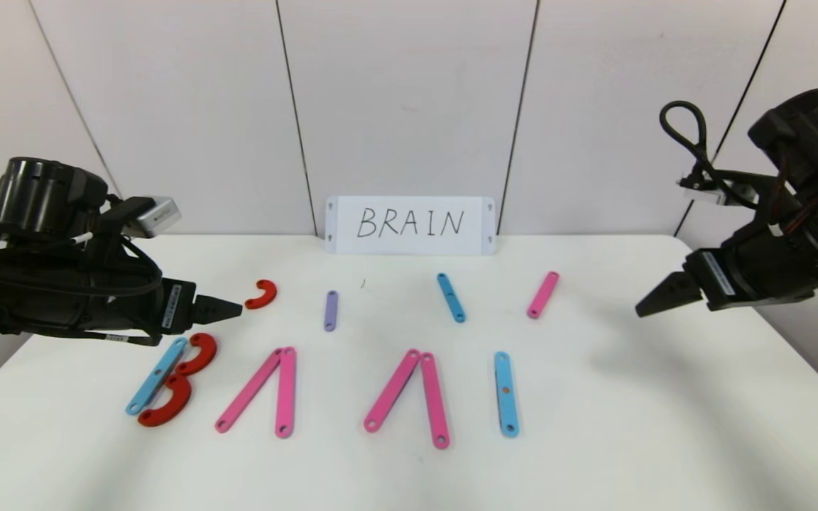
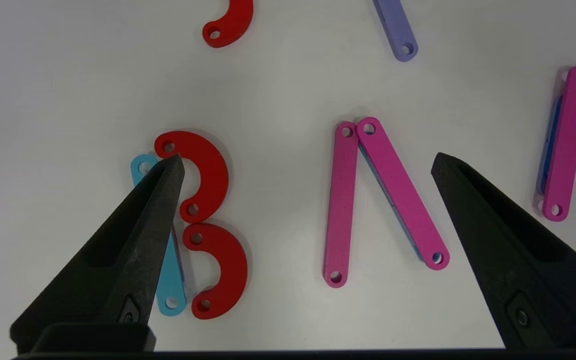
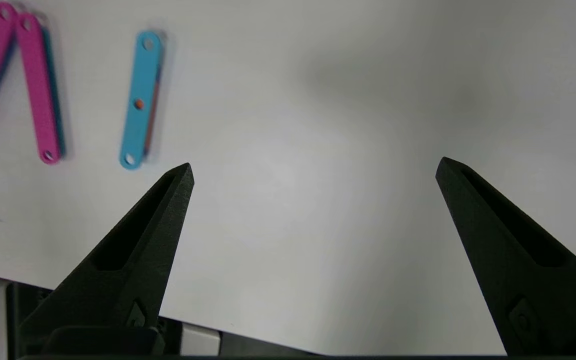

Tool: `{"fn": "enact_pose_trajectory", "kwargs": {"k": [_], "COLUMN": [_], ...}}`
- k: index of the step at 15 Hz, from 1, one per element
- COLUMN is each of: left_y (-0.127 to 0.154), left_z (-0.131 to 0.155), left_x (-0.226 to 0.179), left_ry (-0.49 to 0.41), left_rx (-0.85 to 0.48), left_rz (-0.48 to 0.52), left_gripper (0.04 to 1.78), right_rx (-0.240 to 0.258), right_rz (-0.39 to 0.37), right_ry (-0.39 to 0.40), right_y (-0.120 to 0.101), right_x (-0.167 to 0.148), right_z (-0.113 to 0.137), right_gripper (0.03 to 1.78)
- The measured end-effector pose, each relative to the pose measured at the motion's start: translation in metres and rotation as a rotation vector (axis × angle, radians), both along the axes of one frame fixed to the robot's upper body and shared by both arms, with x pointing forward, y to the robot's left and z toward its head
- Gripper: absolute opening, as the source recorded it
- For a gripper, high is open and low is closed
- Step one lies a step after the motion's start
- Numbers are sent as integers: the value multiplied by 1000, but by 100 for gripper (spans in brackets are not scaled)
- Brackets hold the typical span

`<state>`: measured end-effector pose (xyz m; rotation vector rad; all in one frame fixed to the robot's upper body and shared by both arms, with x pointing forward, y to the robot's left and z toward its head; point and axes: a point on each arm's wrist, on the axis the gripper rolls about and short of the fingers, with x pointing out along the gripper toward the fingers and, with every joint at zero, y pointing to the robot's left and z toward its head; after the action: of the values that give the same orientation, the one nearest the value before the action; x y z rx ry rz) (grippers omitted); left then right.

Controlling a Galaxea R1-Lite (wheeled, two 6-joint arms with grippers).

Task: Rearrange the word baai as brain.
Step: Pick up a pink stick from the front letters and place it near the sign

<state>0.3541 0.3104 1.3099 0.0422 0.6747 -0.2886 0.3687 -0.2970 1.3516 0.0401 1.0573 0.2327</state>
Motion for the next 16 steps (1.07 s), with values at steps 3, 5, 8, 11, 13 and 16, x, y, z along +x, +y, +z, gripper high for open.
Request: {"fn": "enact_pose_trajectory", "kwargs": {"k": [3, 5, 8, 11, 13, 16], "left_y": [-5, -10, -16, -23, -23, -16], "left_z": [-3, -5, -9, -14, -20, -29], "left_x": [-4, -6, -9, -15, -18, -17], "left_ry": [5, 14, 33, 80, 122, 168], "left_rx": [16, 20, 23, 42, 89, 186], "left_rz": [-35, -56, -83, -122, -159, -164], "left_gripper": [173, 173, 173, 173, 173, 173], "right_rx": [36, 34, 31, 31, 32, 33], "right_rz": [-17, -1, 4, 5, 2, -2], "right_ry": [4, 14, 20, 20, 16, 10], "right_y": [9, 14, 15, 15, 15, 13], "right_x": [9, 11, 11, 10, 10, 9], "right_z": [-5, -8, -9, -9, -8, -7], "right_gripper": [170, 170, 170, 170, 170, 170]}}
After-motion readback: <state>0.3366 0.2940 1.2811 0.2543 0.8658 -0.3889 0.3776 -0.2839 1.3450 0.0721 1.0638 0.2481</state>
